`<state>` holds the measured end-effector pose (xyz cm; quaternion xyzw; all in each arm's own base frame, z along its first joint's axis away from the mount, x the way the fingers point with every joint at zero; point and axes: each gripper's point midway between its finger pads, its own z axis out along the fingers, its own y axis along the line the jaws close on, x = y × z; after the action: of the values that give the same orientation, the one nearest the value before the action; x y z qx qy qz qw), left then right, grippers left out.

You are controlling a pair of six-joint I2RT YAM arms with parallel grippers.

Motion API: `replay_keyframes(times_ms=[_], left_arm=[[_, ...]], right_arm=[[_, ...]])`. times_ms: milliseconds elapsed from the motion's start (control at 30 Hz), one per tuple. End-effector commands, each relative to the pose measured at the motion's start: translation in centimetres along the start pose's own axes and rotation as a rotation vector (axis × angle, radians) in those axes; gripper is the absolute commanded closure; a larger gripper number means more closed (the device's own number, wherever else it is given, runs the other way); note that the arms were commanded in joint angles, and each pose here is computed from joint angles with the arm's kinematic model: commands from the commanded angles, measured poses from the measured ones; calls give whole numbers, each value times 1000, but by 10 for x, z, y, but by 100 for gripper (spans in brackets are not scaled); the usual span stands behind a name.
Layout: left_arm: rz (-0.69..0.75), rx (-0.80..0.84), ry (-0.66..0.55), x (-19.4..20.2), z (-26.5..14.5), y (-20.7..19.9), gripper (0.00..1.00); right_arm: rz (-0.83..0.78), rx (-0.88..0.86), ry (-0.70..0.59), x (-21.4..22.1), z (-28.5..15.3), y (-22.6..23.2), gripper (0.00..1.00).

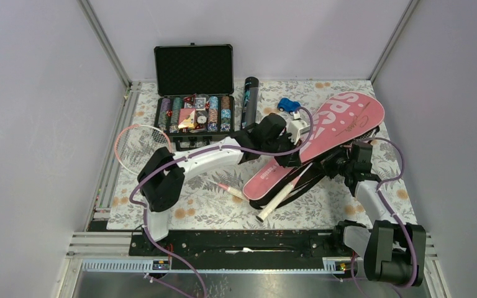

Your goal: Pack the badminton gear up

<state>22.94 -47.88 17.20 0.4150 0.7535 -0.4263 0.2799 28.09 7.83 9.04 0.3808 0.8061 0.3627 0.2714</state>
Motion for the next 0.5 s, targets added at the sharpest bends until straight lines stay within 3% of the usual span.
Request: replay_keyframes(times_ms=[0,467], left_arm=[[19,3,-55,-19,-16,-13,100],[-170,-70,-91,-34,-23,-12,100]], right_arm=[[6,-102,-110,-34,2,28,100],[43,-80,-305,-89,22,25,100]])
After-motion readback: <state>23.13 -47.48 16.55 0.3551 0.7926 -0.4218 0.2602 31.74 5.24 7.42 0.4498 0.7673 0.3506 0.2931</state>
